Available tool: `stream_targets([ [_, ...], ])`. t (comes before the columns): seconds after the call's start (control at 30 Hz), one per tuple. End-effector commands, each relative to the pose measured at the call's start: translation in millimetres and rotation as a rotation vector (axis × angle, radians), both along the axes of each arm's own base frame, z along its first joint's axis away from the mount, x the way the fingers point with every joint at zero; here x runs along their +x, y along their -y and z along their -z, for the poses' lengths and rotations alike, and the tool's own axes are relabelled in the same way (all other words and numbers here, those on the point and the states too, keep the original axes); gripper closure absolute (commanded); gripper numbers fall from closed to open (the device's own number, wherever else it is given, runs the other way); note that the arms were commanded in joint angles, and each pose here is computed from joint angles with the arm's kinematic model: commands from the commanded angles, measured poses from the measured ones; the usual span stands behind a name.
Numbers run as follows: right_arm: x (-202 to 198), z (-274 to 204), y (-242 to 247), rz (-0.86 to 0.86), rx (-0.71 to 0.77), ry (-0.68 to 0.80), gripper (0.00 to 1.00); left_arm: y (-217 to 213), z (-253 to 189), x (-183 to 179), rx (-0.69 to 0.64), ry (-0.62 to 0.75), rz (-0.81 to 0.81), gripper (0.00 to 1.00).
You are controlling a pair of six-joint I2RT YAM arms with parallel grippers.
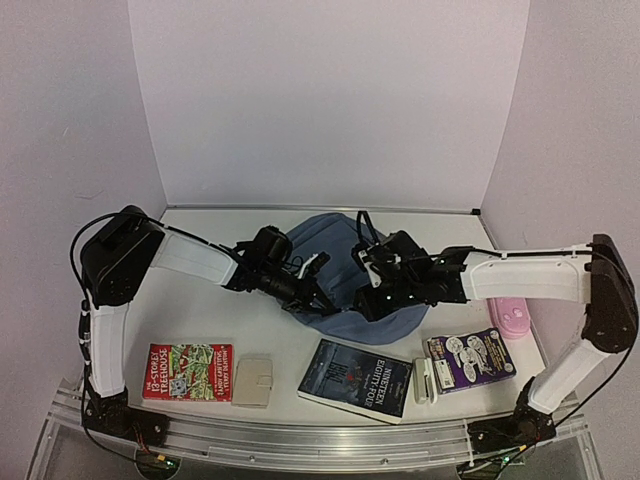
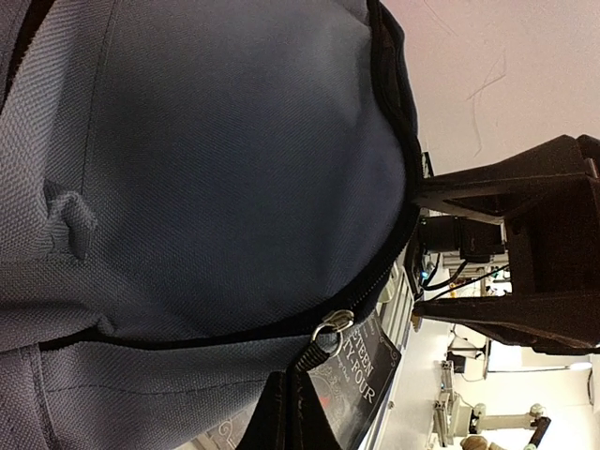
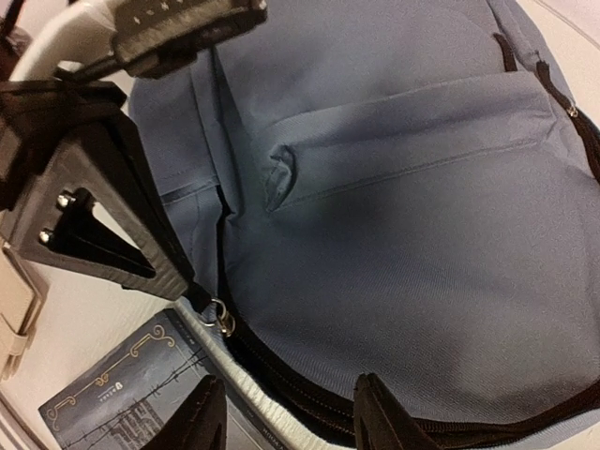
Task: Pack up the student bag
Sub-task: Unzip the student bag at the center of the board.
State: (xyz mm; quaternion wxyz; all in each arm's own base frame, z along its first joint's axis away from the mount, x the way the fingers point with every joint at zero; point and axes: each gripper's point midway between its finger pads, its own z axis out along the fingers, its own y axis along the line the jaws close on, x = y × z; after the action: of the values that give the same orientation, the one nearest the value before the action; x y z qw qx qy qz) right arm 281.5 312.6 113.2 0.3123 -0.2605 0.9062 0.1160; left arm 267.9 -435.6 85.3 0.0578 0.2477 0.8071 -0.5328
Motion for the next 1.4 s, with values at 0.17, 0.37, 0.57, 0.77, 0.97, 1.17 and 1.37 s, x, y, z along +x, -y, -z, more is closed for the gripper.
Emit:
stream_targets([
  [0.17,-2,-9,-21,-0.077,0.029,0.022,0.58,2,-30,14,-0.006,0.082,-0.051,1.0],
  [0.37,-8,-24,-29,-0.097,0.086,0.029,0.57,3,-35,16,-0.007,0.088,-0.051,1.0],
  [0.57,-12,-1,-34,-0.114,0.041,-0.005,0.61,5,-39,16,-0.013,0.09,-0.044,1.0],
  [0.77,-11,7,-41,-0.122,0.014,0.004,0.63,4,-40,16,-0.009,0.092,-0.044,1.0],
  [0.97,-6,18,-42,-0.118,-0.014,0.007,0.86,3,-40,17,-0.004,0.1,-0.05,1.0],
  [1.17,-13,14,-42,-0.123,0.029,0.0,1.0,-1,-35,31,0.026,0.116,-0.115,1.0],
  [1.37,-31,6,-38,-0.134,0.095,-0.029,1.0,-13,-31,54,0.041,0.099,-0.212,1.0],
])
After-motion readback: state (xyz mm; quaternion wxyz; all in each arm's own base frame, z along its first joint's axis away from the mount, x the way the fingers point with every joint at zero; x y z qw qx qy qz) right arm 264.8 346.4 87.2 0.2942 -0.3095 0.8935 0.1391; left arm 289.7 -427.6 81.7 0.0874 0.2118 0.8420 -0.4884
